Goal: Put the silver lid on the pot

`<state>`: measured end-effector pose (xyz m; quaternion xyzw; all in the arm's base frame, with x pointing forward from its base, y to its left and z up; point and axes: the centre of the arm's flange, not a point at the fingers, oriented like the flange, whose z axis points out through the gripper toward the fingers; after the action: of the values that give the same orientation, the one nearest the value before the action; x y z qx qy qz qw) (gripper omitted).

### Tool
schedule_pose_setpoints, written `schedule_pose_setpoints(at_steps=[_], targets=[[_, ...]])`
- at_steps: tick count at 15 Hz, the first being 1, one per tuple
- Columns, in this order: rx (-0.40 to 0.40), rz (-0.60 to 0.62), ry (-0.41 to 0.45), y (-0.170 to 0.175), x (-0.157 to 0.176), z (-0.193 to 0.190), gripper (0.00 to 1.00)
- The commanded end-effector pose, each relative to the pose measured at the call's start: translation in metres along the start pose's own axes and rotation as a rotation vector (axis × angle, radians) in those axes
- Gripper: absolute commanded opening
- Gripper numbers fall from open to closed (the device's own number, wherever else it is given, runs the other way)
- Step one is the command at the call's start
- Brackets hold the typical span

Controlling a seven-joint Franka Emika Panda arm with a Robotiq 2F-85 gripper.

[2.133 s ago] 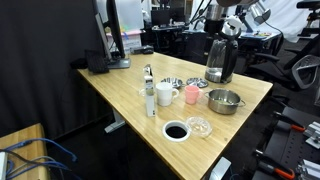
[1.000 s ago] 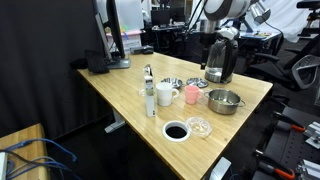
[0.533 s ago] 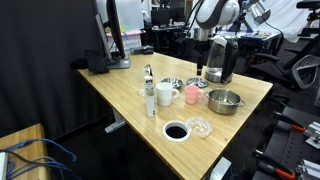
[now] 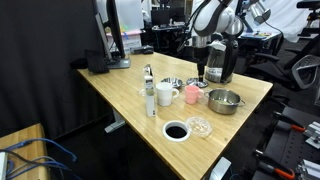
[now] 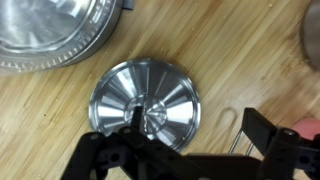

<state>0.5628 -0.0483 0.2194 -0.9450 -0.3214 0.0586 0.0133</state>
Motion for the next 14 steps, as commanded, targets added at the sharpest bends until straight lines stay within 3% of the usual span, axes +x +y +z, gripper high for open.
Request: schedule_pose_setpoints(at_steps=[1,6,8,9,14], targets=[[0.007,-0.045,-0.037,0.010,0.004,0.010,1.00],[0.001,-0.062,-0.056,0.016,0.007,0.019,0.99],[-0.002,-0.062,-0.054,0.018,0.009,0.019,0.85],[-0.005,-0.059,-0.050,0.020,0.010,0.018,0.68],[-0.009,-0.044,-0.042,0.027,0.010,0.018,0.33]])
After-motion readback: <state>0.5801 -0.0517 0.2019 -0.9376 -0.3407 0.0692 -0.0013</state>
